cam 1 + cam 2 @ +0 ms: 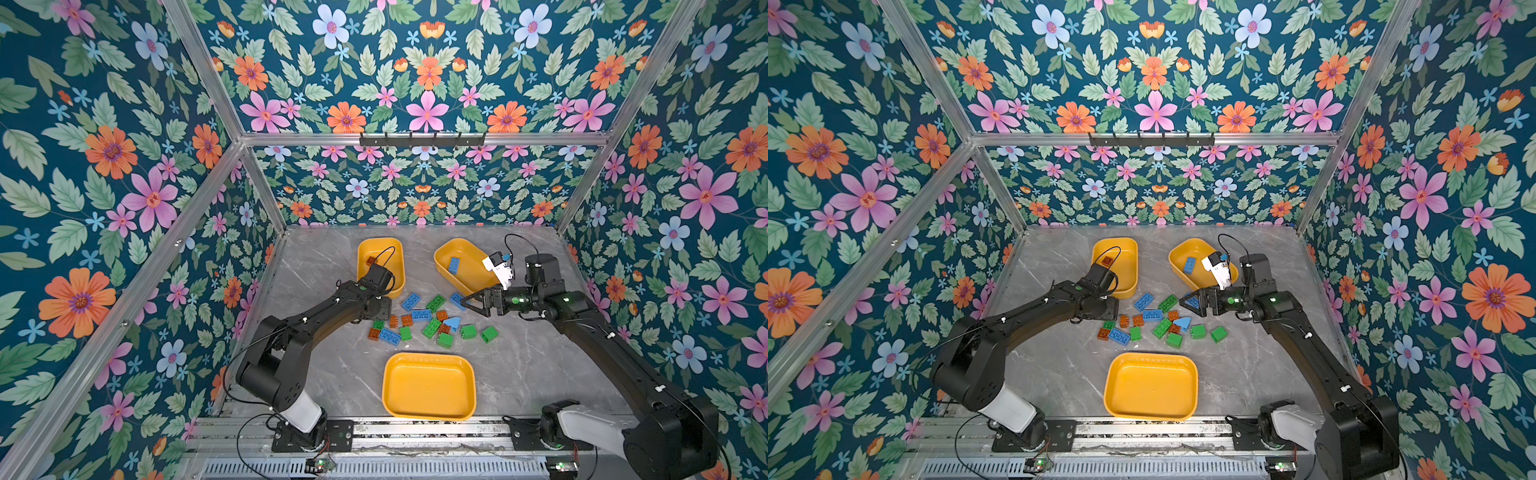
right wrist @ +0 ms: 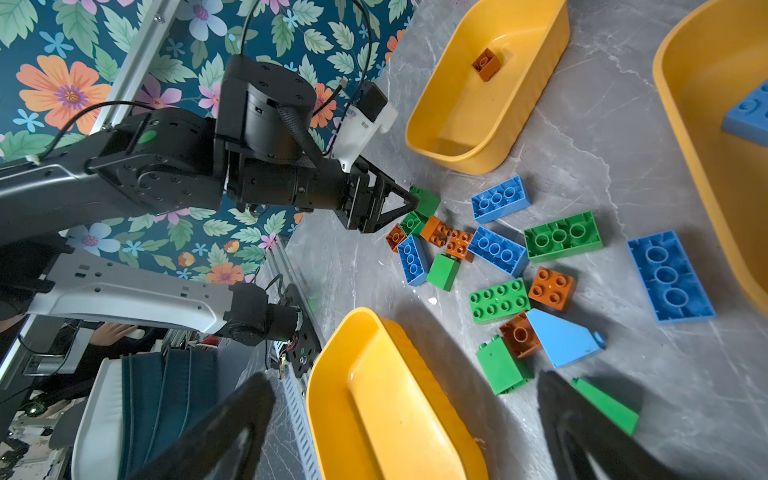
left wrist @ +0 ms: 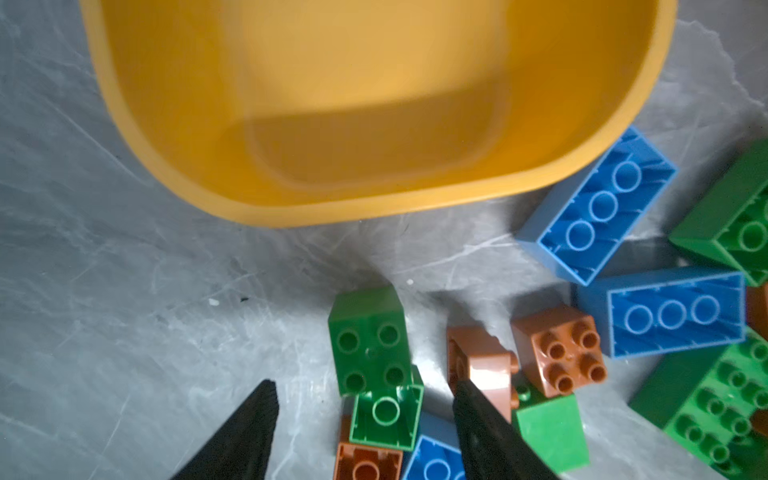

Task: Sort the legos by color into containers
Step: 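Grasp a green brick from the pile with the left gripper, then lower the green brick into the bin nearest the robot, release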

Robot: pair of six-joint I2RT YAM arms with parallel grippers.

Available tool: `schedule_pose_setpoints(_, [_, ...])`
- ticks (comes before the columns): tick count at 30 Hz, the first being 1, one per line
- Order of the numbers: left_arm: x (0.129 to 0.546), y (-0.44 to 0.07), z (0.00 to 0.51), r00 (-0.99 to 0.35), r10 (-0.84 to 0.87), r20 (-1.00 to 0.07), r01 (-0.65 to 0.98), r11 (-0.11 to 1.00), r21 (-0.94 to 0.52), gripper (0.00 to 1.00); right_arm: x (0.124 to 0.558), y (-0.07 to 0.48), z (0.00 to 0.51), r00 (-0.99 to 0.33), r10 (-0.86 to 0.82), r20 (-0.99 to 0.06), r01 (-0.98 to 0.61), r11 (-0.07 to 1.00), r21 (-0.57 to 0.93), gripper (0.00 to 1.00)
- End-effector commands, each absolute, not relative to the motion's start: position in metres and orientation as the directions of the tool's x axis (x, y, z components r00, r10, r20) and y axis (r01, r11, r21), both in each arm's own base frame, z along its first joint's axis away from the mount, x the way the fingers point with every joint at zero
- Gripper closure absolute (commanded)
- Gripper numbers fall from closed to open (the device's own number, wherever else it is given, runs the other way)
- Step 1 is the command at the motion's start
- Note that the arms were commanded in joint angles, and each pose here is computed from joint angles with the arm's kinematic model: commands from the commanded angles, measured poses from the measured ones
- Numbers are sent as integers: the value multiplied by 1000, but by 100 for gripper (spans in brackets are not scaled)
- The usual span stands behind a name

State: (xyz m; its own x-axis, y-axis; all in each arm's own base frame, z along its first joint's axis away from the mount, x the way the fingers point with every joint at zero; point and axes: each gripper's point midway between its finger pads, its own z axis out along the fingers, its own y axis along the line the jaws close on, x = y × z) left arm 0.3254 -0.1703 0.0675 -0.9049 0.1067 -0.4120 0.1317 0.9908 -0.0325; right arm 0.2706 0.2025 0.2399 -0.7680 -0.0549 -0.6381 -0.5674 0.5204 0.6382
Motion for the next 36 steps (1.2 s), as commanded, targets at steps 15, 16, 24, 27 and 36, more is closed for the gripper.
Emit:
schedule_pose_setpoints(15, [338,-172,44,-910,70,-409,108,992,-70,69,268,199,232,-771,-63,-633,-559,543,627,1])
schedule_pose_setpoints(16, [337,-171,49,-909,69,-412,107,992,-70,69,268,200,233,-770,-63,-634,-561,540,627,1])
schedule_pose_setpoints(24, [318,-189,110,-897,81,-435,171,970,-173,69,272,202,235,-767,-61,-638,-568,525,633,1])
schedule_pose_setpoints(27, [295,-206,133,-897,105,-430,223,946,-234,69,273,204,236,-766,-62,-640,-573,518,635,1])
schedule_pose_setpoints(36, [199,-246,153,-892,202,-405,365,849,-381,70,279,208,235,-768,-78,-636,-581,503,639,1])
